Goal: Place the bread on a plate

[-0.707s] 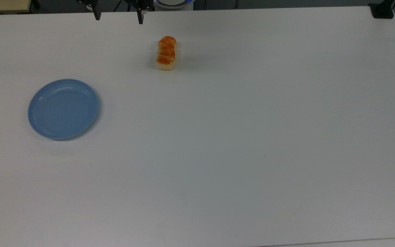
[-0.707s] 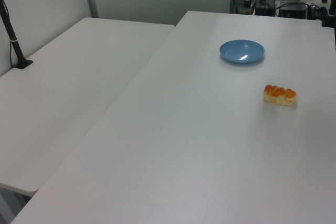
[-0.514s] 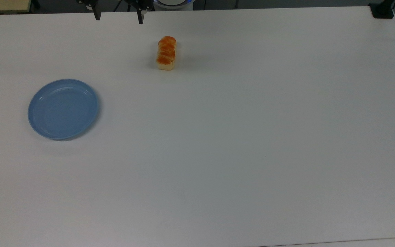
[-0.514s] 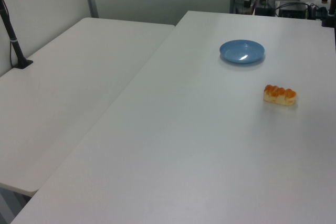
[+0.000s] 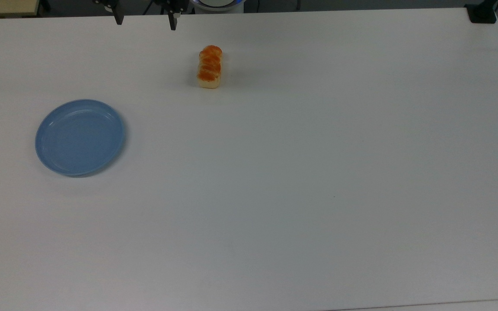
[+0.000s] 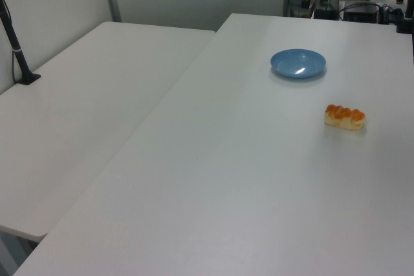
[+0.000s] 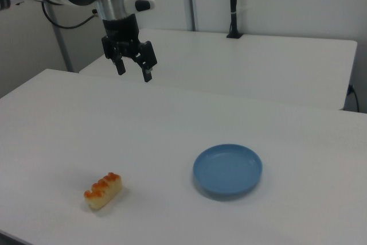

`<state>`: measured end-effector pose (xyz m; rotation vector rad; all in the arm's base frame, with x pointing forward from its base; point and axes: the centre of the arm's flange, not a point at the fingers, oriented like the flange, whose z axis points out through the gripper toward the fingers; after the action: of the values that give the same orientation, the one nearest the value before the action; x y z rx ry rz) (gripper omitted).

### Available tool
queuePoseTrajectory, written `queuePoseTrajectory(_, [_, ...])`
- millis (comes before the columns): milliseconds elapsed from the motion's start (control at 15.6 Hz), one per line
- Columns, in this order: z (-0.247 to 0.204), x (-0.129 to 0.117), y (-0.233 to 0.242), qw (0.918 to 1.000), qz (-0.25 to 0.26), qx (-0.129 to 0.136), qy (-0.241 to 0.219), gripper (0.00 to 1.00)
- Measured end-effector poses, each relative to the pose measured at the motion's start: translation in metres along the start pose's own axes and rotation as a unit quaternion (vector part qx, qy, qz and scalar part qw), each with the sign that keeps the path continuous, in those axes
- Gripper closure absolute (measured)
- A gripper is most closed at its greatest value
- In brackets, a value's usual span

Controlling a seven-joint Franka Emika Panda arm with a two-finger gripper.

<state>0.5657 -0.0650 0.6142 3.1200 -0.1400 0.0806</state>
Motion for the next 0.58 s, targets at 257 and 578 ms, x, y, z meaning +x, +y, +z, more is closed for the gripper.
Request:
queuePoseTrajectory(257, [0.0,-0.0001,0.0029,1.0,0.003,0.003,0.0,0.0])
queuePoseTrajectory(578, [-0.0002,0.0001,0.0025,1.0,0.003,0.003,0.001,0.0])
